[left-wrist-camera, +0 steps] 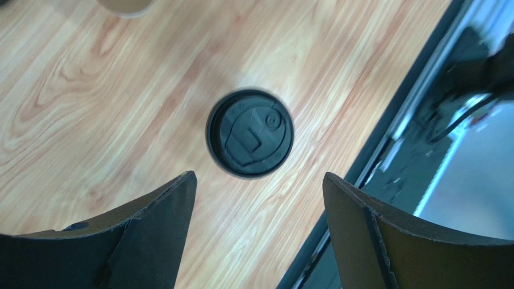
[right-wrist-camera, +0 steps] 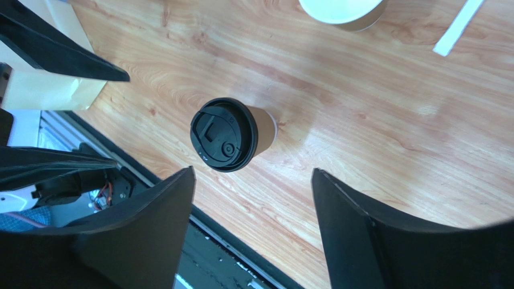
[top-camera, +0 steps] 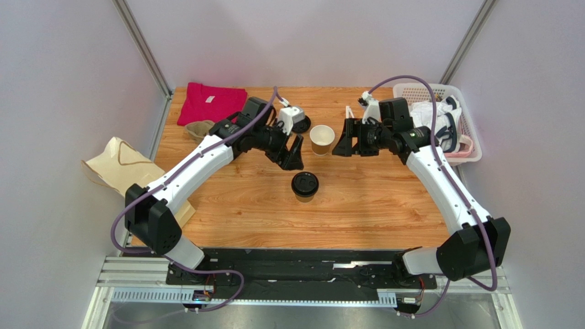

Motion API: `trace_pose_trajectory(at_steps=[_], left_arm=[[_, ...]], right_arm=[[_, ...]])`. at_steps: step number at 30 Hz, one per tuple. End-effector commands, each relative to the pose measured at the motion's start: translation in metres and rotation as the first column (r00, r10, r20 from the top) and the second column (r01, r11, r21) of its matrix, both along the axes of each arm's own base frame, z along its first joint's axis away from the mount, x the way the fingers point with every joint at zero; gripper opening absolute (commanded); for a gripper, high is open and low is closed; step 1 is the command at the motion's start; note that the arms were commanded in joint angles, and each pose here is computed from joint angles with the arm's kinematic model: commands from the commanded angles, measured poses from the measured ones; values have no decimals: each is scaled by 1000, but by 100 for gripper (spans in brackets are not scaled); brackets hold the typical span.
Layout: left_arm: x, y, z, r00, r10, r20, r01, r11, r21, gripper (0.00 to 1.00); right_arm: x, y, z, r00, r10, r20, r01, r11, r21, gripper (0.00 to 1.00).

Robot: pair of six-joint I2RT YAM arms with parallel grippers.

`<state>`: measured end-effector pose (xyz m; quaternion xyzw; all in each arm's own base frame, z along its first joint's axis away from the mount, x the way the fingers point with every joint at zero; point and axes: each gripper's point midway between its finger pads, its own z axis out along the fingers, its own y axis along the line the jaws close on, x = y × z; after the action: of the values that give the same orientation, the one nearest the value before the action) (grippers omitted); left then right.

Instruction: Pack the takeout coffee

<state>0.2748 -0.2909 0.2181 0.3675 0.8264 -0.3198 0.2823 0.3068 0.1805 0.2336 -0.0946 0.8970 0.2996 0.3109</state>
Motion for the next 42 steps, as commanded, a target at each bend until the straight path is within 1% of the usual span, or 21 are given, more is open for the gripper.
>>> trace_pose_trajectory(at_steps=[1, 2, 5, 11, 17, 32, 42], left_arm=[[-1, 9, -7, 986, -107, 130, 78, 974, 211, 86], [-5, 4, -9, 981, -133, 143, 97, 966, 239, 86], [-4, -5, -17, 978, -151, 144, 104, 952, 289, 86], [-9, -28, -40, 974, -198, 109, 151, 928, 340, 87], [3, -38, -49, 974, -199, 107, 149, 922, 359, 87], [-1, -49, -75, 969, -235, 82, 183, 897, 402, 88], [5, -49, -86, 963, -250, 103, 185, 886, 424, 87]], right_arm=[[1, -21, 14, 995, -42, 86, 45, 999, -27, 93], [1, -24, 13, 995, -52, 90, 55, 998, -31, 94], [3, -32, 14, 993, -76, 92, 78, 997, -28, 95], [2, -38, 13, 992, -97, 79, 98, 995, -9, 96], [0, -39, 12, 993, -99, 69, 99, 995, 4, 97], [2, -45, 10, 991, -128, 34, 126, 991, 54, 100], [1, -45, 11, 991, -130, 27, 128, 989, 74, 100]])
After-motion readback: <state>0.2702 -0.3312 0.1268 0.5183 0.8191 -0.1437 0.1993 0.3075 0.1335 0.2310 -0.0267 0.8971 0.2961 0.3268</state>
